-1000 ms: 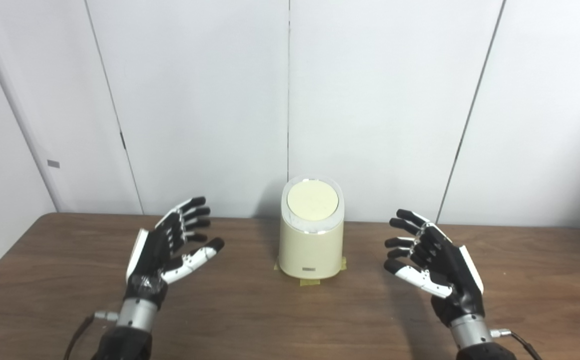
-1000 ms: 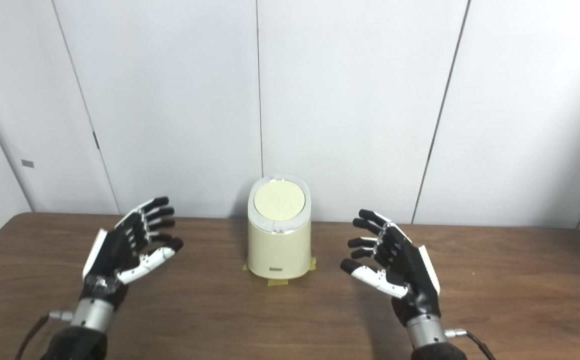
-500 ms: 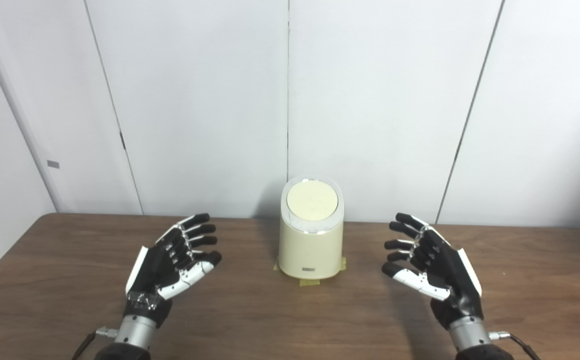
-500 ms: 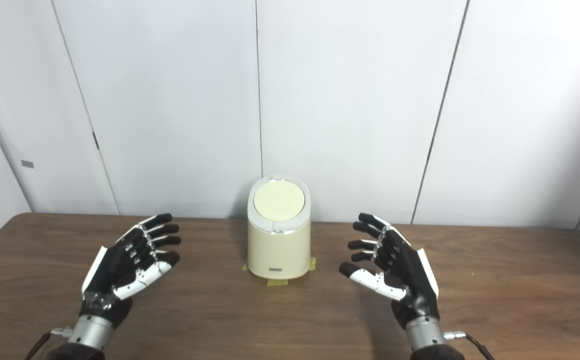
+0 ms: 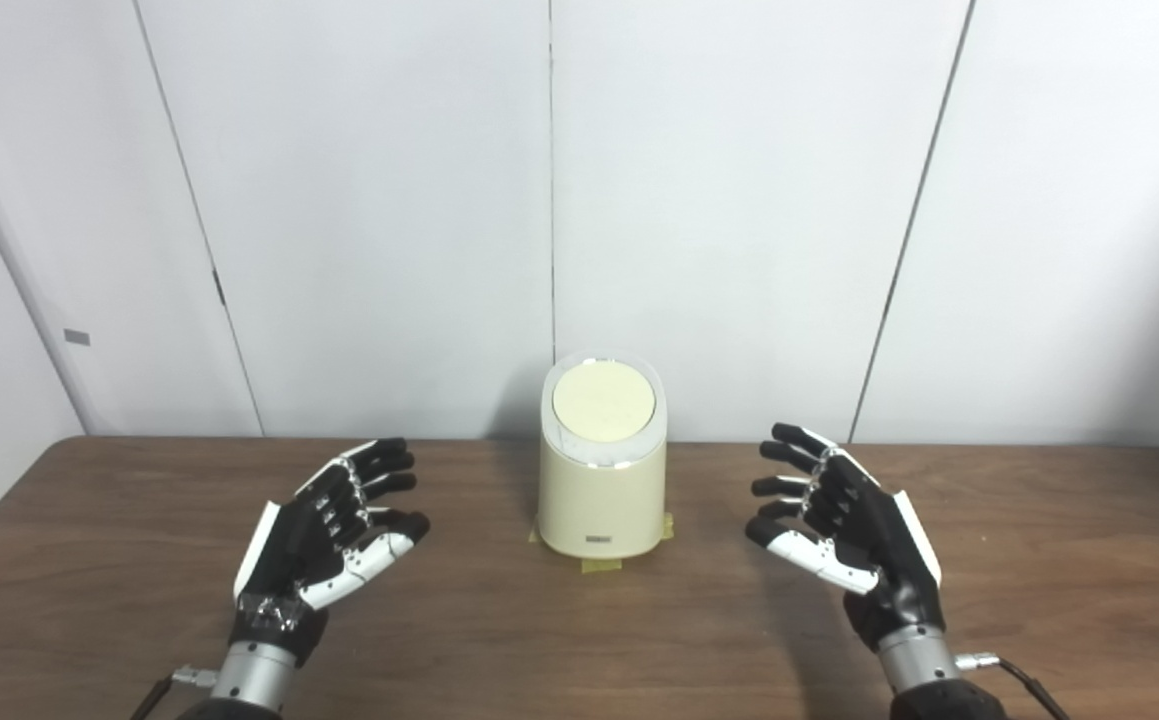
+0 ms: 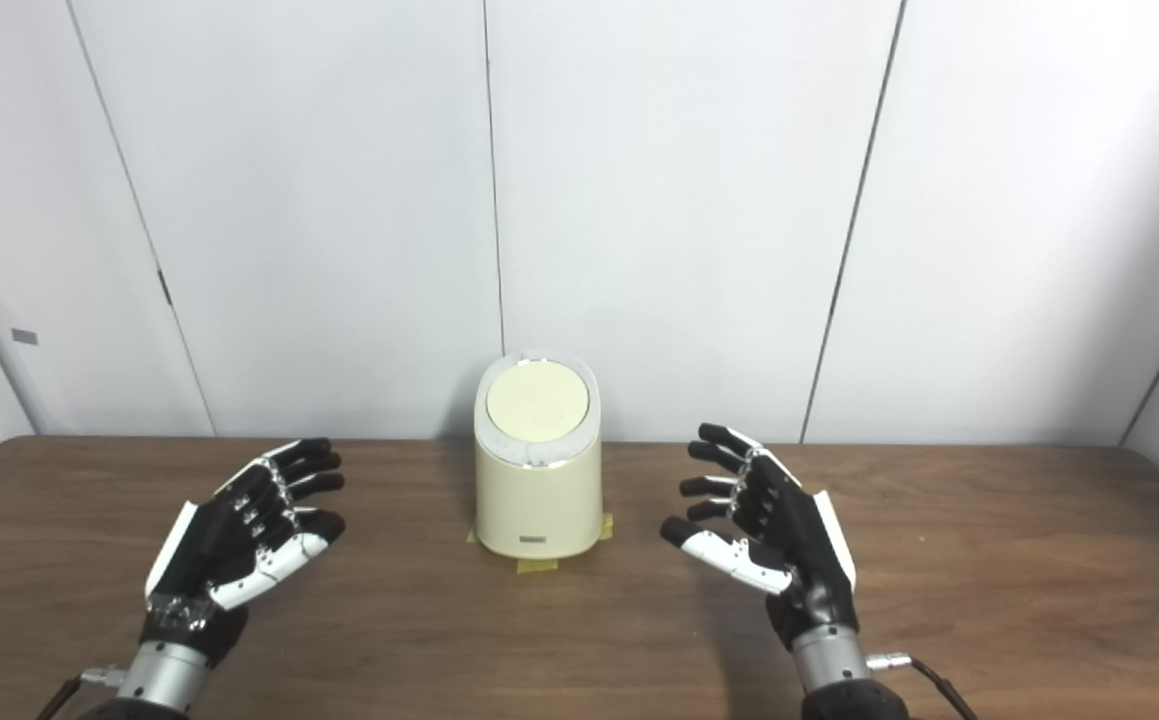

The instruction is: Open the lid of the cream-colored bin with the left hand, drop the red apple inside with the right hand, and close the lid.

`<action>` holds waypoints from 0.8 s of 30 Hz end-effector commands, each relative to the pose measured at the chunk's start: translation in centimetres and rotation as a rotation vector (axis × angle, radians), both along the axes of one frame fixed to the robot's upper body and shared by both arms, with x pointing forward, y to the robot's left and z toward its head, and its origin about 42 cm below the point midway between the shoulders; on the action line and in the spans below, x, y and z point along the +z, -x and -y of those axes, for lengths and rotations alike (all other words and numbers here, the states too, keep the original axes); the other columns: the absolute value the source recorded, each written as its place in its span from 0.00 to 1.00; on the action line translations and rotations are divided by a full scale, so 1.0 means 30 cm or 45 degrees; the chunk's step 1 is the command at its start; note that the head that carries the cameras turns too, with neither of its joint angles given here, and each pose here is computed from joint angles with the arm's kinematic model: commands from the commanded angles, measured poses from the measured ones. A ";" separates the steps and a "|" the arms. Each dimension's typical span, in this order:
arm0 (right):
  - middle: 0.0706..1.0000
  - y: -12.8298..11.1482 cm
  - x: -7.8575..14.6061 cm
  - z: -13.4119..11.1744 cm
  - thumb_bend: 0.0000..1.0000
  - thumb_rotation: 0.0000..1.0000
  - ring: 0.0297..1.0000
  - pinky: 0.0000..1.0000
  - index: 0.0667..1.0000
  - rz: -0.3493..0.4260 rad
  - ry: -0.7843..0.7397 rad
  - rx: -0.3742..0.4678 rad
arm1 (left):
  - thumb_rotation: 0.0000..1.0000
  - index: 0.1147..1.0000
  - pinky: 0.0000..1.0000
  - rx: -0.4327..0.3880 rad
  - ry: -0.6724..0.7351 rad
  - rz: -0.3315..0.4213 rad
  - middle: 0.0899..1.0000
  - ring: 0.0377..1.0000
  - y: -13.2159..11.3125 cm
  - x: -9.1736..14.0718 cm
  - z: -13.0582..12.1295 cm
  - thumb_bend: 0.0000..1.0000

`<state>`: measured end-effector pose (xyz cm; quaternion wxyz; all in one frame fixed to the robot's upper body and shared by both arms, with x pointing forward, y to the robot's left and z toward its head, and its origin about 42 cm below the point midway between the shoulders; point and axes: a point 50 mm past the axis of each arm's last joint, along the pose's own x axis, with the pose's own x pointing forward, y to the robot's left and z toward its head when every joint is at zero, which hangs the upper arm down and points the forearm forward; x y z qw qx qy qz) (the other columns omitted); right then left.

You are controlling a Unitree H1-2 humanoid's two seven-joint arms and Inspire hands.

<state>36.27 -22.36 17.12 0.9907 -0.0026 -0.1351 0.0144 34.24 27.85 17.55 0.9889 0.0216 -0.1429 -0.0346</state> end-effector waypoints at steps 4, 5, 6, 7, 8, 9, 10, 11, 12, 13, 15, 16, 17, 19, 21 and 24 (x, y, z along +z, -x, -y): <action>0.73 -0.016 0.080 -0.009 0.88 0.29 0.61 0.52 0.75 0.137 -0.003 -0.006 | 0.17 0.74 0.57 -0.013 -0.040 0.136 0.74 0.73 -0.019 0.085 0.005 0.71; 0.73 -0.016 0.080 -0.009 0.88 0.29 0.61 0.52 0.75 0.138 0.000 -0.006 | 0.17 0.74 0.56 -0.013 -0.043 0.137 0.74 0.72 -0.019 0.085 0.005 0.71; 0.73 -0.016 0.081 -0.010 0.88 0.30 0.61 0.53 0.75 0.141 0.006 -0.005 | 0.17 0.74 0.56 -0.016 -0.043 0.138 0.74 0.72 -0.020 0.084 0.005 0.71; 0.73 -0.016 0.083 -0.011 0.88 0.29 0.61 0.52 0.75 0.144 0.011 -0.004 | 0.16 0.74 0.56 -0.018 -0.044 0.139 0.74 0.72 -0.020 0.084 0.005 0.70; 0.73 -0.016 0.084 -0.012 0.88 0.30 0.61 0.52 0.75 0.146 0.011 -0.001 | 0.16 0.74 0.56 -0.020 -0.040 0.137 0.74 0.72 -0.021 0.083 0.005 0.70; 0.73 -0.016 0.085 -0.012 0.87 0.29 0.62 0.52 0.76 0.148 0.012 0.001 | 0.15 0.74 0.57 -0.022 -0.036 0.137 0.74 0.73 -0.021 0.082 0.005 0.70; 0.73 -0.016 0.084 -0.012 0.87 0.29 0.62 0.52 0.75 0.150 0.010 0.003 | 0.15 0.74 0.57 -0.021 -0.038 0.137 0.74 0.73 -0.021 0.082 0.005 0.70; 0.73 -0.017 0.084 -0.012 0.86 0.29 0.61 0.52 0.75 0.152 0.013 0.003 | 0.16 0.74 0.57 -0.018 -0.043 0.138 0.74 0.73 -0.021 0.081 0.005 0.70; 0.73 -0.017 0.084 -0.012 0.86 0.29 0.61 0.52 0.75 0.153 0.016 0.003 | 0.17 0.74 0.57 -0.016 -0.047 0.138 0.74 0.73 -0.021 0.081 0.005 0.70; 0.73 -0.017 0.084 -0.011 0.86 0.29 0.61 0.51 0.75 0.154 0.019 0.003 | 0.18 0.74 0.57 -0.013 -0.047 0.137 0.74 0.74 -0.021 0.081 0.005 0.71; 0.73 -0.016 0.085 -0.012 0.86 0.29 0.61 0.51 0.75 0.153 0.020 0.003 | 0.18 0.74 0.58 -0.014 -0.041 0.137 0.75 0.74 -0.021 0.081 0.005 0.71; 0.73 -0.016 0.085 -0.012 0.86 0.29 0.61 0.52 0.75 0.152 0.016 0.005 | 0.18 0.74 0.58 -0.014 -0.033 0.135 0.74 0.74 -0.020 0.081 0.006 0.72; 0.73 -0.015 0.084 -0.012 0.86 0.28 0.61 0.52 0.75 0.150 0.013 0.006 | 0.17 0.74 0.58 -0.013 -0.029 0.134 0.74 0.74 -0.020 0.082 0.006 0.72; 0.73 -0.015 0.084 -0.011 0.86 0.28 0.61 0.52 0.75 0.149 0.011 0.008 | 0.18 0.74 0.58 -0.010 -0.034 0.135 0.74 0.74 -0.018 0.082 0.007 0.73; 0.73 -0.013 0.087 -0.012 0.86 0.28 0.61 0.52 0.75 0.148 0.010 0.008 | 0.19 0.75 0.58 -0.010 -0.040 0.140 0.75 0.74 -0.017 0.084 0.010 0.72; 0.73 -0.013 0.085 -0.011 0.86 0.28 0.61 0.52 0.75 0.147 0.010 0.008 | 0.17 0.76 0.57 -0.016 -0.040 0.147 0.75 0.74 -0.016 0.086 0.014 0.70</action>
